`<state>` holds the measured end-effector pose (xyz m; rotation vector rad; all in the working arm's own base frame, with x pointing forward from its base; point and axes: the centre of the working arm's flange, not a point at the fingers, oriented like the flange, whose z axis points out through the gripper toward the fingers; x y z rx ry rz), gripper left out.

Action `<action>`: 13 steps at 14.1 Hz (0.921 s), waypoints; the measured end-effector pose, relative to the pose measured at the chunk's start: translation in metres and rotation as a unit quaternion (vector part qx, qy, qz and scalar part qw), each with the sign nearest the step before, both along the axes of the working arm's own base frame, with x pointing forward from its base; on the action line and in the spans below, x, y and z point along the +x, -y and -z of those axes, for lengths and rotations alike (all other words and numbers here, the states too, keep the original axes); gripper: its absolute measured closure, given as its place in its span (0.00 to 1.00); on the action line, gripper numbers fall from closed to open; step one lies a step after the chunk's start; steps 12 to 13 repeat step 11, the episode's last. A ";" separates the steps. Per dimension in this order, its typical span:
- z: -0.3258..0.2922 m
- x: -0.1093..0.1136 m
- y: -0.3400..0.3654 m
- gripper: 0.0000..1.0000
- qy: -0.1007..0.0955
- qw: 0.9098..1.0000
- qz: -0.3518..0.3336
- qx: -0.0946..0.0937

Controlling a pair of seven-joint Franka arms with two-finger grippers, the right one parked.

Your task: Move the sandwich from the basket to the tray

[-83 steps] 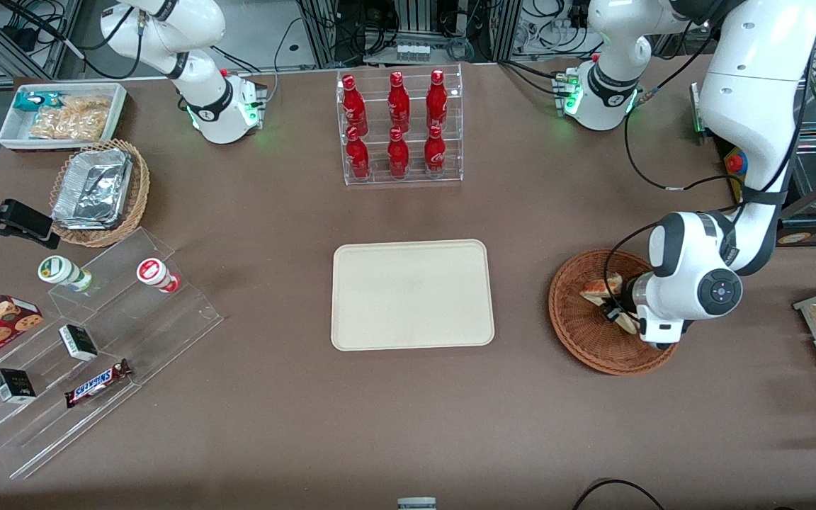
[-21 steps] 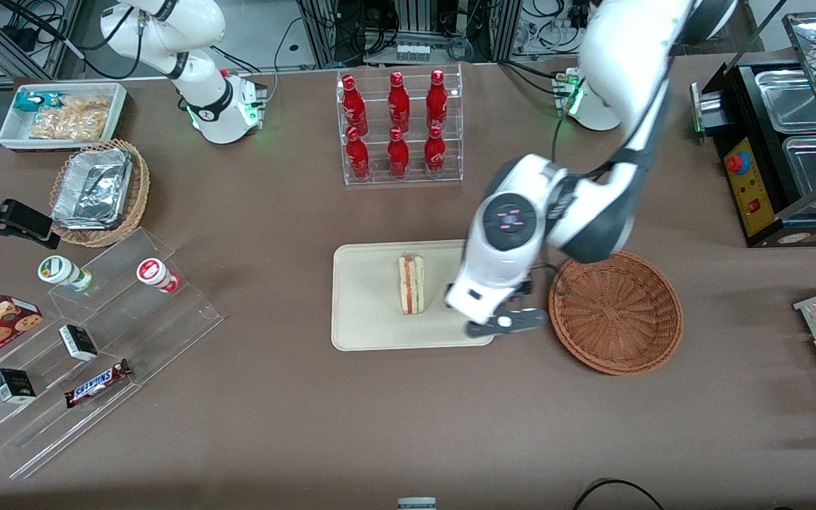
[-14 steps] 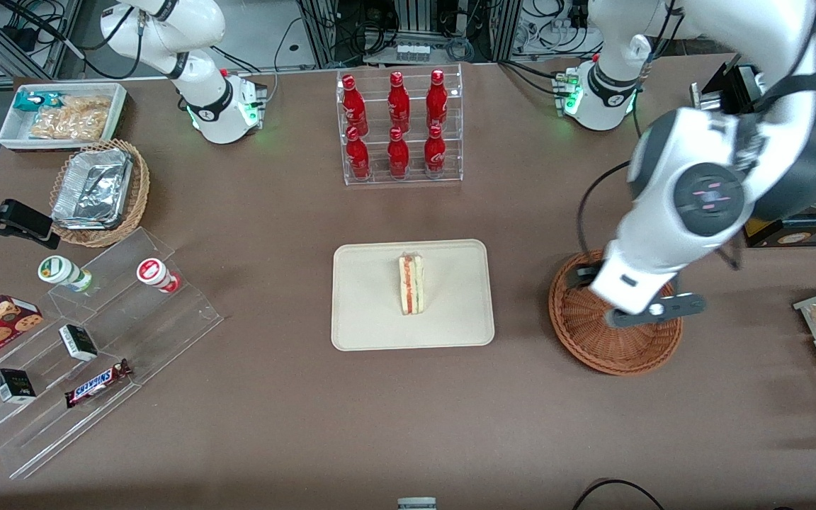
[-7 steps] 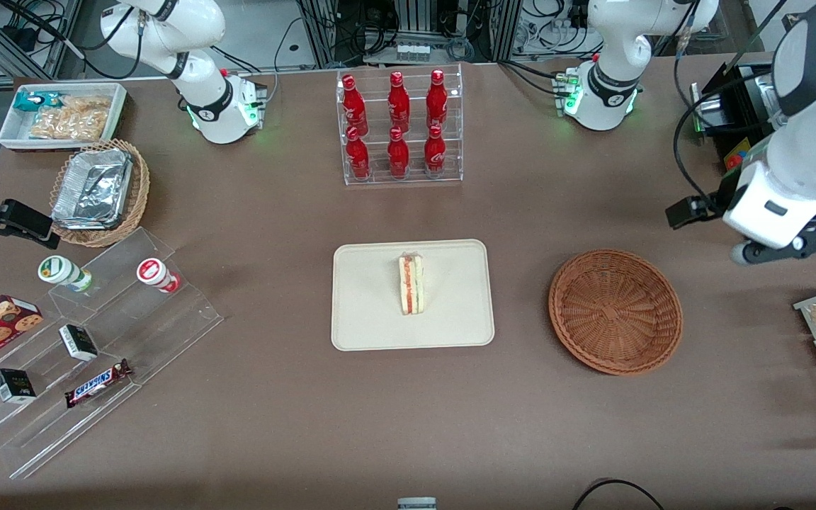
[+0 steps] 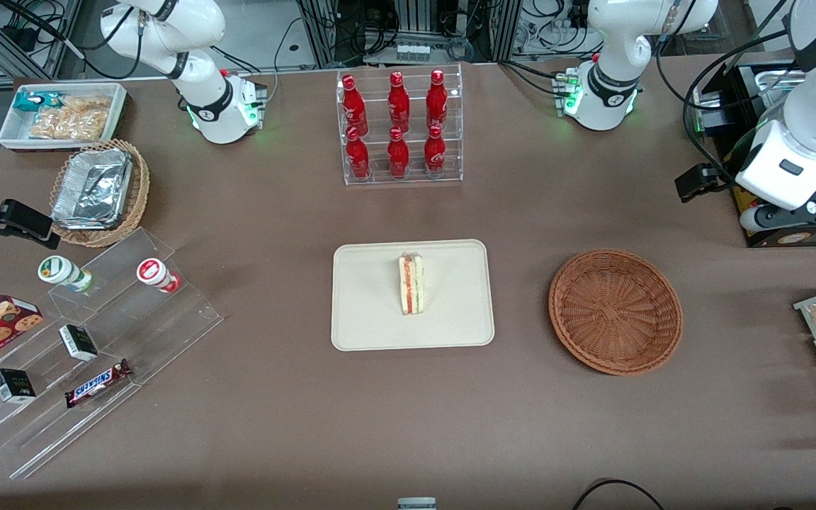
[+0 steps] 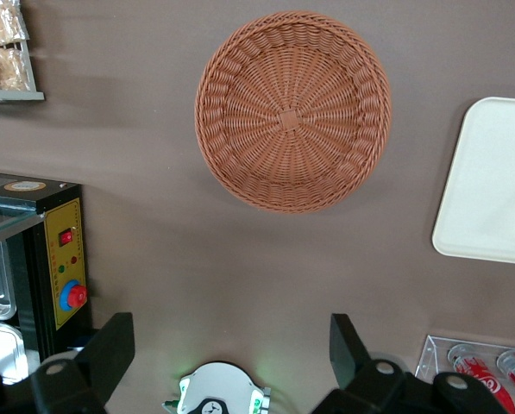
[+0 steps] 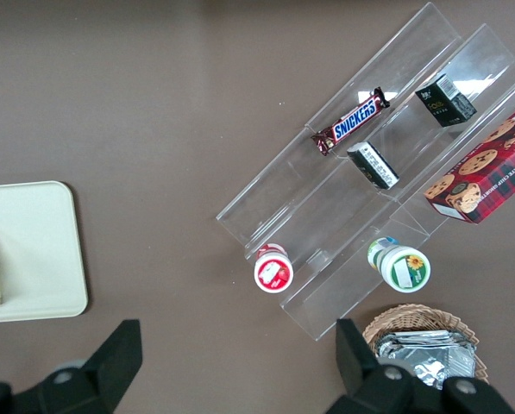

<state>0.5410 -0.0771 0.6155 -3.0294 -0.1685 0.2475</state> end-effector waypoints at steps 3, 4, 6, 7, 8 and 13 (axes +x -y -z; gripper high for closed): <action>-0.001 -0.002 0.000 0.00 -0.004 1.000 0.013 -0.006; -0.001 -0.002 0.001 0.00 -0.005 1.000 0.014 -0.011; 0.000 -0.001 0.001 0.00 -0.006 1.000 0.014 -0.016; 0.001 -0.001 0.001 0.00 -0.006 1.000 0.014 -0.017; 0.001 -0.001 0.001 0.00 -0.007 1.000 0.015 -0.017; 0.001 0.000 -0.001 0.00 -0.007 1.000 0.015 -0.017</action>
